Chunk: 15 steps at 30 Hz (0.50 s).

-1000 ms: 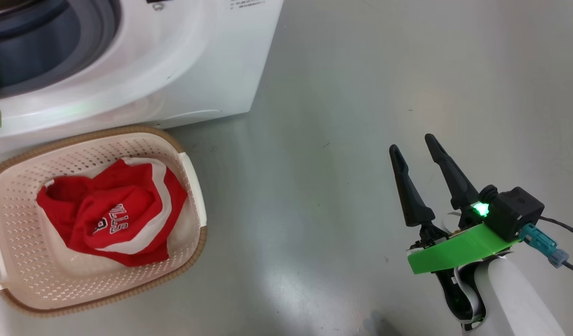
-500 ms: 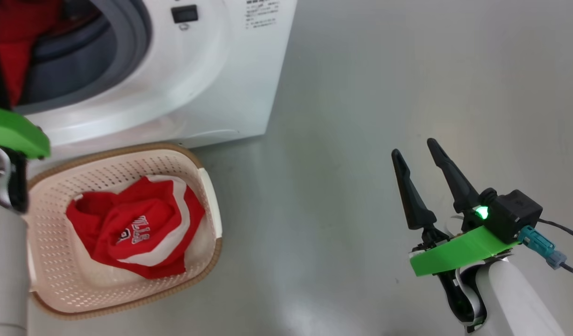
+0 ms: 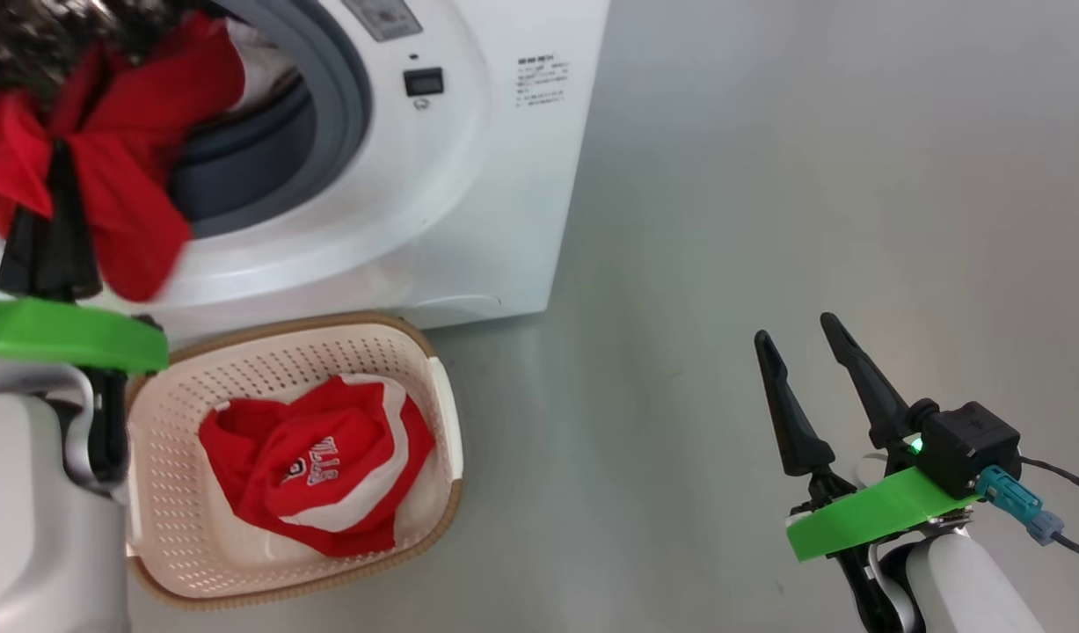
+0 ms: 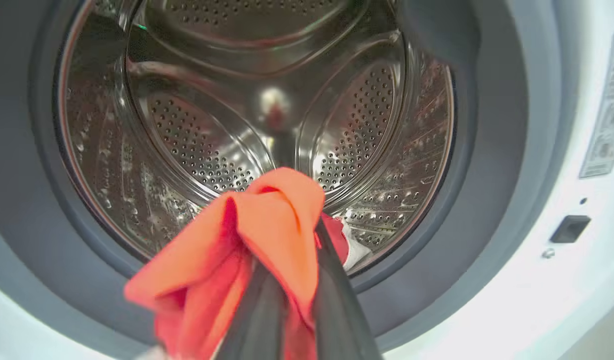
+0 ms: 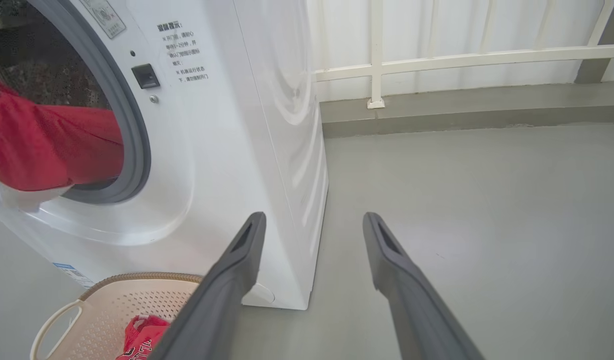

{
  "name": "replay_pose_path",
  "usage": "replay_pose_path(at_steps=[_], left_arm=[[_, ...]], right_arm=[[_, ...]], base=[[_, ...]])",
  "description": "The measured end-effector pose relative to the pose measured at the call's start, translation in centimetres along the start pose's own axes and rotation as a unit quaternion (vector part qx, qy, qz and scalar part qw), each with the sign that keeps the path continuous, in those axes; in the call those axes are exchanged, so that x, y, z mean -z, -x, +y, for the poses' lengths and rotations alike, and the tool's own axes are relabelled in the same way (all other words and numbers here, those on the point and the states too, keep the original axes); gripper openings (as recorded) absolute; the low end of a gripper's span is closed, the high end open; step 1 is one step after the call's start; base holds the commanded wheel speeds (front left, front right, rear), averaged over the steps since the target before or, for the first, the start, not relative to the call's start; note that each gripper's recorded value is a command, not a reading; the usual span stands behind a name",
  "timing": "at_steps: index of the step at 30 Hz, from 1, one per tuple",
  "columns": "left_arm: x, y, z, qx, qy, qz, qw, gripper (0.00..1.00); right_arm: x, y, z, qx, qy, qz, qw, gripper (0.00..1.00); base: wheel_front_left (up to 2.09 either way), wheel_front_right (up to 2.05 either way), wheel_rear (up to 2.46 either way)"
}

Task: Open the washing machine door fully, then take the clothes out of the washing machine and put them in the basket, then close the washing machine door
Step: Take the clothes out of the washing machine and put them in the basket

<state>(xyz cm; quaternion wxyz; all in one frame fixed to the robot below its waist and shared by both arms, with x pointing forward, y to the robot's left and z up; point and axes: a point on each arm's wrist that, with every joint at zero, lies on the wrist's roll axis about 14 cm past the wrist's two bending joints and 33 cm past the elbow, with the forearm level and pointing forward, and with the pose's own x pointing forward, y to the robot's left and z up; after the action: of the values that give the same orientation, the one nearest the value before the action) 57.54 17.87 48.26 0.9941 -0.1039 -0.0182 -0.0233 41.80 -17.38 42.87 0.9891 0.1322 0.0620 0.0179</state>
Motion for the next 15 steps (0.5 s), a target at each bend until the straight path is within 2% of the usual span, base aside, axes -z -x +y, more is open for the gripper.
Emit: replay_pose_path(at_steps=[15], left_arm=[[-7.2, 5.1, -0.3, 0.003, 0.001, -0.110, 0.994, 0.00]], right_arm=[[-1.0, 0.8, 1.5, -0.019, -0.001, -0.014, 1.000, 1.00]], base=[[0.00, 0.00, 0.00]])
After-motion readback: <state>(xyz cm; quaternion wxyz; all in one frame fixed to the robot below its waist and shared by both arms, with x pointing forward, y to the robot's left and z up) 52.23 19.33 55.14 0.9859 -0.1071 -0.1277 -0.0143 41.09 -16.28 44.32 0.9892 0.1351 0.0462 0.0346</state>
